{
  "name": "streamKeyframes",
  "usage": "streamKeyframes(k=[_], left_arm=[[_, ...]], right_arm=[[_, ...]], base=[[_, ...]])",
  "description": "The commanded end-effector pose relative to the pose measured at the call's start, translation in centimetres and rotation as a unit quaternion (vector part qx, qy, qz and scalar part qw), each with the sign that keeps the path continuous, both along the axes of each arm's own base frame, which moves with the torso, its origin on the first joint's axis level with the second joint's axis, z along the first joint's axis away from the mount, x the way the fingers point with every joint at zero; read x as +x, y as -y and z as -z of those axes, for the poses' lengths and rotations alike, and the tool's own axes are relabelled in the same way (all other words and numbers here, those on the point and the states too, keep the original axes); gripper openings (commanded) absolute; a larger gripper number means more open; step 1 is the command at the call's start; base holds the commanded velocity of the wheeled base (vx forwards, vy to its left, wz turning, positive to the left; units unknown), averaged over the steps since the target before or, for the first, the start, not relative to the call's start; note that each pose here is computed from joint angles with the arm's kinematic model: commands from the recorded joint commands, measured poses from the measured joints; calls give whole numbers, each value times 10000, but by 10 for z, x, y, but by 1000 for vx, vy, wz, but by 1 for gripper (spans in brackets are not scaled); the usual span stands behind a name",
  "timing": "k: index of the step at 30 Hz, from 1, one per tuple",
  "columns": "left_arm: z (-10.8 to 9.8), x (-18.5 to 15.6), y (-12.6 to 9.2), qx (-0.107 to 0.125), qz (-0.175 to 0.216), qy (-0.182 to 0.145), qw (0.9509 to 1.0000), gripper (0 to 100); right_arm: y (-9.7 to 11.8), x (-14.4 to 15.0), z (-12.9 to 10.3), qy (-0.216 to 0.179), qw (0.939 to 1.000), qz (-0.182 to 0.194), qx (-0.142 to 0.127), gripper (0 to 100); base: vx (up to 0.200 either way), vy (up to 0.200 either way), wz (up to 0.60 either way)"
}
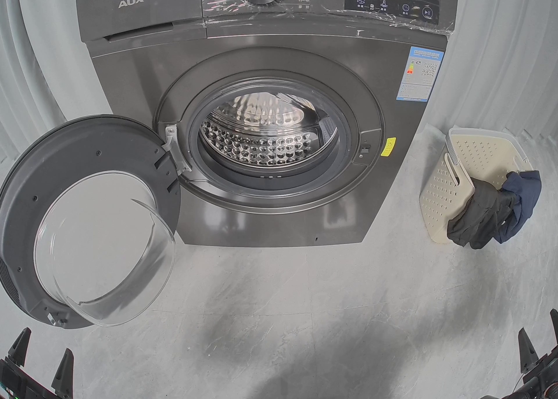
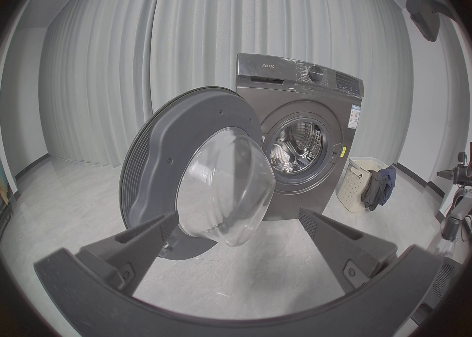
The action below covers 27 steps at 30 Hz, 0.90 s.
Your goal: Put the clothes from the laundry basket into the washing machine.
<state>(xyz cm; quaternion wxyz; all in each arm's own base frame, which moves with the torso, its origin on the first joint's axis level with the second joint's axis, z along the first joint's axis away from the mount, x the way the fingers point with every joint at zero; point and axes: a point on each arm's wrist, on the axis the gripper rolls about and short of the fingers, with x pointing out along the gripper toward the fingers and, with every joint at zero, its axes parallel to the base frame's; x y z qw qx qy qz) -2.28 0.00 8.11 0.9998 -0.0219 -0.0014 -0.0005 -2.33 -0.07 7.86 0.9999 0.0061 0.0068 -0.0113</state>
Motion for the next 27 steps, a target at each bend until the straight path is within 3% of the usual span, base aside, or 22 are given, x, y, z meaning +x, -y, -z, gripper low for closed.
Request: streamKeyframes(k=[1, 27], left_arm=[[5, 0, 0, -3, -4, -14, 10000, 100], [5, 0, 0, -3, -4, -14, 10000, 100]], right_arm=[[0, 0, 3, 8, 10000, 2, 0, 100], [0, 0, 3, 8, 10000, 2, 0, 100]], base=[[0, -200, 0], [0, -200, 0]])
